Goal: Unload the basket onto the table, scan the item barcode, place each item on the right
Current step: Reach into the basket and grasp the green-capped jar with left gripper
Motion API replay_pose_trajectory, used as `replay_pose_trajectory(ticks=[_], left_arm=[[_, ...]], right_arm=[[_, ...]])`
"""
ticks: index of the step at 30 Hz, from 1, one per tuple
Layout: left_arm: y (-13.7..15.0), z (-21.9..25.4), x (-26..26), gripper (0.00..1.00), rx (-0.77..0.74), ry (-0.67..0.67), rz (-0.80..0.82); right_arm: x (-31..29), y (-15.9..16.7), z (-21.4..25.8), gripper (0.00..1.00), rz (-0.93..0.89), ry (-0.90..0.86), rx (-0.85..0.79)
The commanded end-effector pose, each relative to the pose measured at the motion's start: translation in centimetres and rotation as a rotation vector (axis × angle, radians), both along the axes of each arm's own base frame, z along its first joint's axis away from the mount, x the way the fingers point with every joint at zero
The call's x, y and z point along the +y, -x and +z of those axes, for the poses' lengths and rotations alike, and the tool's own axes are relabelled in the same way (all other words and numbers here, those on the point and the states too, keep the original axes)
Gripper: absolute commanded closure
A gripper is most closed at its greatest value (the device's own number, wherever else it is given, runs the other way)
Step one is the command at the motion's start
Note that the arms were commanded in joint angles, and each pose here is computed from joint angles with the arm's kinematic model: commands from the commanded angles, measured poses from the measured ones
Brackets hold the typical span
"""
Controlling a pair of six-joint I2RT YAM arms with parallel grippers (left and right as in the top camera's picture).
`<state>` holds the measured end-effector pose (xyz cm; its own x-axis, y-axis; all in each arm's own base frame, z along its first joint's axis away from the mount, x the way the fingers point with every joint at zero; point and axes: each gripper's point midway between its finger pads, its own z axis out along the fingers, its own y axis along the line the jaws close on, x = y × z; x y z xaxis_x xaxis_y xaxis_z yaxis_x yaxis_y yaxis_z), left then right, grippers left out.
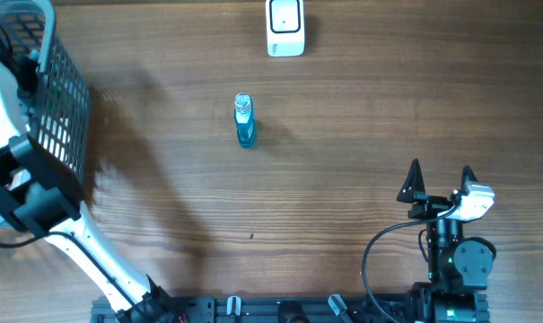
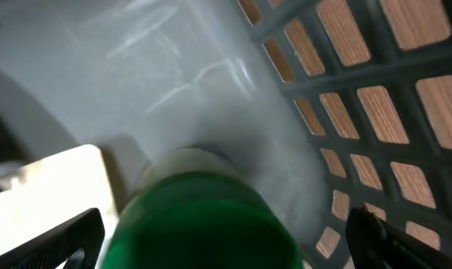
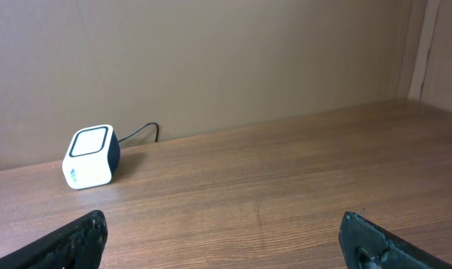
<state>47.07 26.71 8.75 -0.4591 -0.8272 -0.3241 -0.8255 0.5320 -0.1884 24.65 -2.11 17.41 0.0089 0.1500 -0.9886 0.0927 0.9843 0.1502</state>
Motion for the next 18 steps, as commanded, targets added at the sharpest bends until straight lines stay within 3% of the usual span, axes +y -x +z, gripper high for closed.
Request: replay_pose_trajectory(ticks=[1, 9, 12, 13, 18], left_arm=[[-0.96, -0.65, -0.36, 0.0, 0.006, -0.022, -0.035], [-0.75, -1.39, -0.37, 0.01, 0.023, -0.013, -0.034], [-0.54, -1.46, -0.3, 0.16, 0.036, -0.022, -0.043], [-0.48, -1.48, -0.32, 0.18, 0.041, -0.025, -0.055], [-0.04, -1.53, 0.17, 0.13, 0.064, -0.052, -0.041]], right_arm=[[0.36, -0.01, 0.11, 0.0, 0.02, 0.02, -0.004], [0.36, -0.01, 0.13, 0.0, 0.02, 0.02, -0.005], [0.36, -0.01, 0.11, 0.0, 0.02, 0.02, -0.004], [0.36, -0.01, 0.11, 0.0, 0.02, 0.02, -0.004], [0.36, -0.01, 0.11, 0.0, 0.019, 0.02, -0.004]])
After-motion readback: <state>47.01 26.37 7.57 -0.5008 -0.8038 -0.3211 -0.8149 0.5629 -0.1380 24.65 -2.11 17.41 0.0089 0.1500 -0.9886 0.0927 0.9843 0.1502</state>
